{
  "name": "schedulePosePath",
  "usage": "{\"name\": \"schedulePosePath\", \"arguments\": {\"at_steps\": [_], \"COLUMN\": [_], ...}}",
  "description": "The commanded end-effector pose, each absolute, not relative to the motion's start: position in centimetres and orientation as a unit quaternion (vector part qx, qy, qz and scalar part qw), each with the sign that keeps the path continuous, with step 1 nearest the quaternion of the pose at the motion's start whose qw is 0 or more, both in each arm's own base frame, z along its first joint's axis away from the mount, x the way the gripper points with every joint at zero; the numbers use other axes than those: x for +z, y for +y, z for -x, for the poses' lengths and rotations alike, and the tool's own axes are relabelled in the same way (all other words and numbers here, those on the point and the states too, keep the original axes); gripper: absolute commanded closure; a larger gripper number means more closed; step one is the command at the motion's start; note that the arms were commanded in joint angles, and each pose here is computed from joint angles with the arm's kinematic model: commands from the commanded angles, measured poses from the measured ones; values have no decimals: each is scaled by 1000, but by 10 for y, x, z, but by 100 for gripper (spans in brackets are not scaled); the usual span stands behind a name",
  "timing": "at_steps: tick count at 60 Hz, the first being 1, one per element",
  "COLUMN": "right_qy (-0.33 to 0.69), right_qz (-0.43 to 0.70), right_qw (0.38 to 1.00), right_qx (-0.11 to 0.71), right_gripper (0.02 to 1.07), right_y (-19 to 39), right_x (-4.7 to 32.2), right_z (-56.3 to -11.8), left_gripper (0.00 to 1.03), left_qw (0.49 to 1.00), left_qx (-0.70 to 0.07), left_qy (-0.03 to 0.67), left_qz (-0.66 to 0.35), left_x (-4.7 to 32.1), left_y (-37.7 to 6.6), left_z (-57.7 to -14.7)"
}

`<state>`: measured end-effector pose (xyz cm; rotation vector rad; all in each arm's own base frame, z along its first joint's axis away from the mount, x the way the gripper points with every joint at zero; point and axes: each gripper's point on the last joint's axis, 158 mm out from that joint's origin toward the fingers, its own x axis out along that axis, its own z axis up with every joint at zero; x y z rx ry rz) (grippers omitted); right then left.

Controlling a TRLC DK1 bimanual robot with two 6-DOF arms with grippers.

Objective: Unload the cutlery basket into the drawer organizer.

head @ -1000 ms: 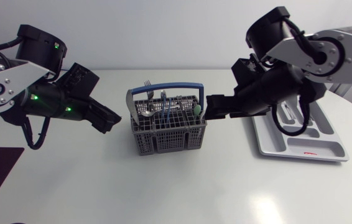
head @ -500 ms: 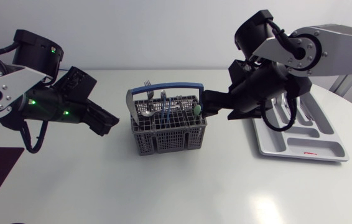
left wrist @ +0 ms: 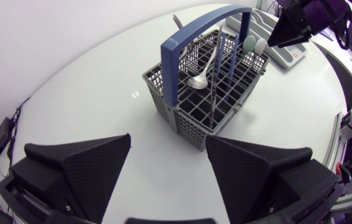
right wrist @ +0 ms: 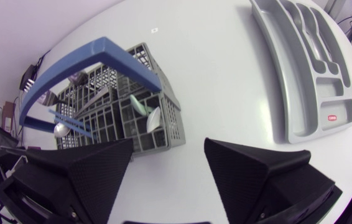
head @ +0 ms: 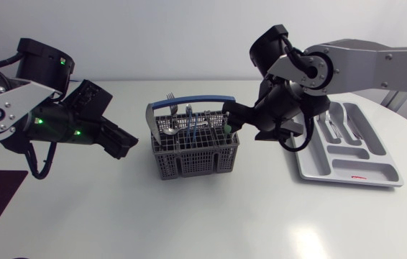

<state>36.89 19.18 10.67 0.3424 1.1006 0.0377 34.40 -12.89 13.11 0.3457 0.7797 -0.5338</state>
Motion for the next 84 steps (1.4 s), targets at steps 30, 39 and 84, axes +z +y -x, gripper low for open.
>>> {"name": "schedulePosePath", "arguments": {"at_steps": [30,39,84], "right_qy": [519,518,543], "right_qz": [-228,-242,-247], "right_qw": [824,820,803], "right_qx": [-9,-11,-20], "right_gripper": [77,79,99], "right_y": [209,210,203], "right_x": [99,102,80], "right_z": [-391,-398,-392], "left_gripper": [15,15,15], "left_qw": [875,874,871], "left_qx": [-256,-256,-257], "left_qy": [376,377,380], "left_qz": [-169,-170,-176], "left_x": [123,122,118], "left_y": [-126,-126,-131], "left_z": [-341,-341,-341]}}
